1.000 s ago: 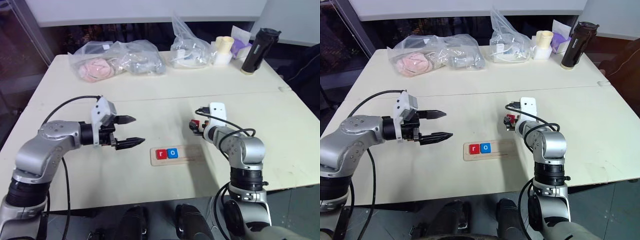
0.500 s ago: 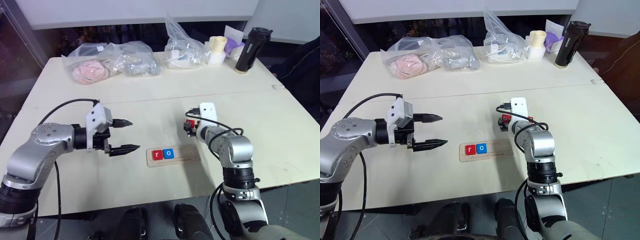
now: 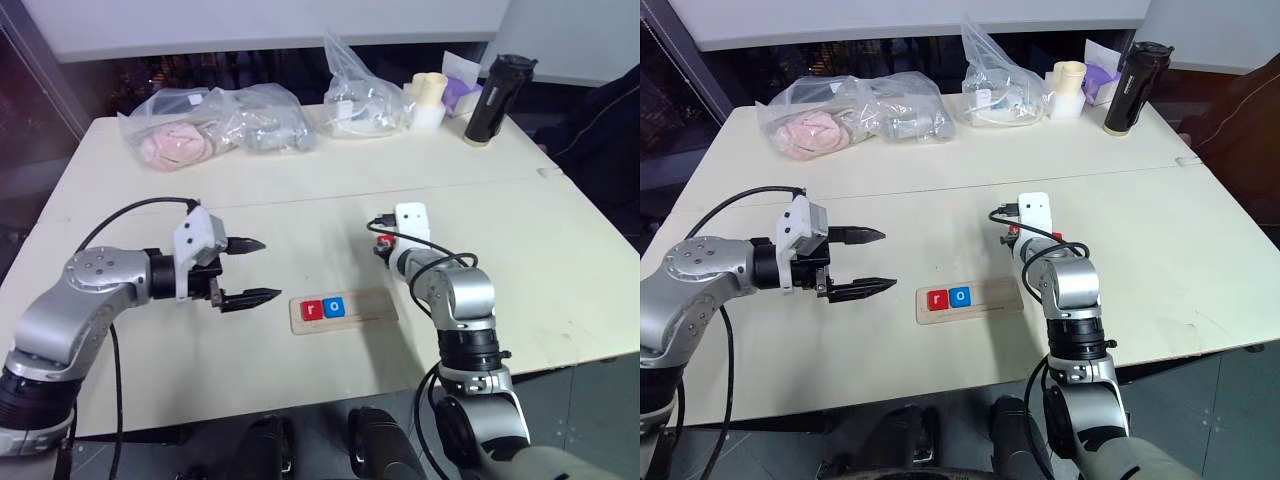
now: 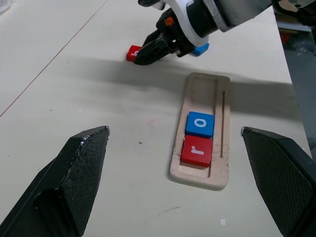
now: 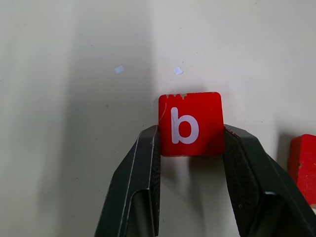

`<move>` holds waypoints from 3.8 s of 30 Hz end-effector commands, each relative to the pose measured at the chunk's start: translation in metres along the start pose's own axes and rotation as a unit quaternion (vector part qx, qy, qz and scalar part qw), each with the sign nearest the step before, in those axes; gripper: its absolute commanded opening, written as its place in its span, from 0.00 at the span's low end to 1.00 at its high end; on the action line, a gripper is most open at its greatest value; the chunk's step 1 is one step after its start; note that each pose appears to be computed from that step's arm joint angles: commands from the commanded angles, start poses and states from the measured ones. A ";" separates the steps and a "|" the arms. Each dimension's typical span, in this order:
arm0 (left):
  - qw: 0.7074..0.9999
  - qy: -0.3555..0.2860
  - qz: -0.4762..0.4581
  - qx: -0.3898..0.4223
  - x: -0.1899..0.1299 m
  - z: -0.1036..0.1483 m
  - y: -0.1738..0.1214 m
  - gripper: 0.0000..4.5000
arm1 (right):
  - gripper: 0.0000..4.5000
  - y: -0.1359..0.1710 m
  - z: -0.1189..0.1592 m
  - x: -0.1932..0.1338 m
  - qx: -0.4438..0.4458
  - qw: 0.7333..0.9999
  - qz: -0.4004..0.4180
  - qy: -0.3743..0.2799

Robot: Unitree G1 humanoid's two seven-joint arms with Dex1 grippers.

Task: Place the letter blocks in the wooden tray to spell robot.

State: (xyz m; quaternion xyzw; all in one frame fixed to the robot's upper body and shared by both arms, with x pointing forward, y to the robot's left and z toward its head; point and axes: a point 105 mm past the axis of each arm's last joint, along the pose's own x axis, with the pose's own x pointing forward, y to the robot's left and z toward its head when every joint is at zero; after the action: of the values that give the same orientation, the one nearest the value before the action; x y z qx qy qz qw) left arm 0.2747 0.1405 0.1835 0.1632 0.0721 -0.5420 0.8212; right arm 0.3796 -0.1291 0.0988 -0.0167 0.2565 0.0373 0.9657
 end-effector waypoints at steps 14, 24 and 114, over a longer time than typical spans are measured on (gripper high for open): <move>0.999 -0.026 -0.038 0.026 0.020 0.004 0.007 1.00 | 0.26 -0.047 -0.008 -0.108 -0.049 0.998 0.038 -0.027; 0.997 -0.026 -0.052 0.041 0.023 0.002 0.010 1.00 | 0.26 -0.064 -0.074 -0.148 -0.047 0.998 -0.021 0.028; 0.993 0.005 -0.093 0.068 0.003 -0.007 -0.016 1.00 | 0.25 -0.103 -0.058 -0.101 -0.397 0.834 0.379 0.050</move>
State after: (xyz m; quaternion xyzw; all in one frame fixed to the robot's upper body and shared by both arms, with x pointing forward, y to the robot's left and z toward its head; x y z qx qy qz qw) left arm 0.2632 0.1325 0.1626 0.2011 0.0689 -0.6243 0.7517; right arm 0.2689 -0.2488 0.0917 -0.2962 0.2709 0.4931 0.7718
